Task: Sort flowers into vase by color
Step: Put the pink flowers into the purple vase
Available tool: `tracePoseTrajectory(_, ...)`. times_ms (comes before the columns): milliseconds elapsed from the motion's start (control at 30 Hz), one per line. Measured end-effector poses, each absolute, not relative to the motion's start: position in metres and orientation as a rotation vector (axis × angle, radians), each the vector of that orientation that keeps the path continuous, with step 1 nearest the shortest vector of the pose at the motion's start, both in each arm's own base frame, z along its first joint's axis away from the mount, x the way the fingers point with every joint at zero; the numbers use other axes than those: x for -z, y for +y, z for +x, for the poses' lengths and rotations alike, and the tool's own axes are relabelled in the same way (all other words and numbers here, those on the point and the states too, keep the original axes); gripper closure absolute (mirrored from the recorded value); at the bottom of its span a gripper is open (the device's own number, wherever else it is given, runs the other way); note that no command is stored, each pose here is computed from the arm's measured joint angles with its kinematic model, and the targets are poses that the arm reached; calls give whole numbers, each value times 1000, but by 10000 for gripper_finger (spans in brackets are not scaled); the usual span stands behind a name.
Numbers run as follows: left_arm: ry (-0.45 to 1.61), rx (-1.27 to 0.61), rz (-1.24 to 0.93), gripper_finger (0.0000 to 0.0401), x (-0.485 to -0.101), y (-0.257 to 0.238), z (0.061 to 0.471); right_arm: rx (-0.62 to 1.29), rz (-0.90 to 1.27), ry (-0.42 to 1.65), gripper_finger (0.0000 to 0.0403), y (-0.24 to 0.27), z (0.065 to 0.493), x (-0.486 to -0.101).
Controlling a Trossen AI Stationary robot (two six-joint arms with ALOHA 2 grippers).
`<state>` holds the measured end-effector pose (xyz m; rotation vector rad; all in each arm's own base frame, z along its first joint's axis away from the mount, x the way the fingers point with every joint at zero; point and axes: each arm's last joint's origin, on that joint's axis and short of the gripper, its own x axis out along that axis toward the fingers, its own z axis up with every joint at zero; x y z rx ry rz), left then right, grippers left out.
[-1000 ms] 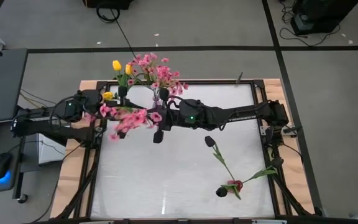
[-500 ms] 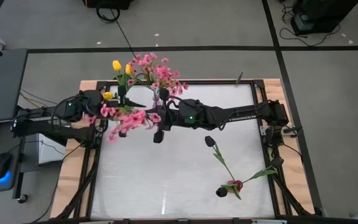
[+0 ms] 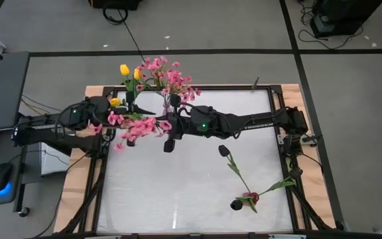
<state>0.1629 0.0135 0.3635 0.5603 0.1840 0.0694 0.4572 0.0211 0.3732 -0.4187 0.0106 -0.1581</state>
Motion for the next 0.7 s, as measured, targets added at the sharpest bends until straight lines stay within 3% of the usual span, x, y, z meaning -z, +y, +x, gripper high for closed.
tracePoseTrajectory(533, 196, -66, 556, 256, -362, 13, 163, 148, -531, 18, 391, 26, 457, -373)
tracePoseTrajectory(700, 196, -67, 555, 277, -362, 13, 163, 147, -531, 17, 389, 26, 457, -373)
